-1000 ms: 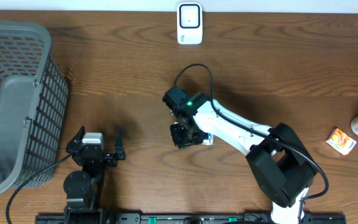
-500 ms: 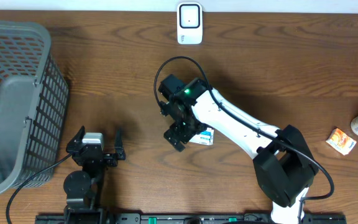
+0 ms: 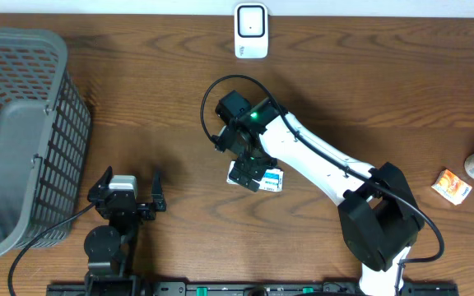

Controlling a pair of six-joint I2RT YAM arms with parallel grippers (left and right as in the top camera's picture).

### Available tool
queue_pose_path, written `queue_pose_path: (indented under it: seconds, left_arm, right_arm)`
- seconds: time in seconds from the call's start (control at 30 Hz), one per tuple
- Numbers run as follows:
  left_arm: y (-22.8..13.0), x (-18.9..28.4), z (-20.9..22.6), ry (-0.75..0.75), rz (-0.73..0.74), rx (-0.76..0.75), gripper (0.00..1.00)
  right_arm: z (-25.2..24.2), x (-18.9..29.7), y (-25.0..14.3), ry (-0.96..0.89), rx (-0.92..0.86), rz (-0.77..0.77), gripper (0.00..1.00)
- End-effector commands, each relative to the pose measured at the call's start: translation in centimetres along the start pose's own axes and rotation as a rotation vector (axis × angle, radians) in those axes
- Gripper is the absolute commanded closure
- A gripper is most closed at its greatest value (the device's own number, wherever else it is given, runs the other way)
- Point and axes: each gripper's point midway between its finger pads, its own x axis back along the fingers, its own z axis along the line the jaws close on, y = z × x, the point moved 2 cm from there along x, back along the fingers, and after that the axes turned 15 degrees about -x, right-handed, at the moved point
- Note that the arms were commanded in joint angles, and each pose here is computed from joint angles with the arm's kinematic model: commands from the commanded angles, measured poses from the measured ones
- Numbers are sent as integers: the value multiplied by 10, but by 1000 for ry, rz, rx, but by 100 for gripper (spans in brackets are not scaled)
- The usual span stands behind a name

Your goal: Scan the item barcode

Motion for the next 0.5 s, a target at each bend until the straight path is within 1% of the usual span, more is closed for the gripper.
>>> queue_pose_path:
  seconds: [0.0,0.23,0.37,0.47]
  left_arm:
    - [-12,0,-6,-31,44,7,4]
    - [-12,0,-6,-31,43,7,4]
    - [-12,0,-6,-31,44,7,4]
    - [-12,0,-6,-31,43,7,4]
  right_arm:
    - [2,-6,0,21,54,15,3]
    - [3,-29,-5,88,94,63,4]
    - [4,-38,-3,104,126,70,15]
    - [9,-45,-4,152,148,82,16]
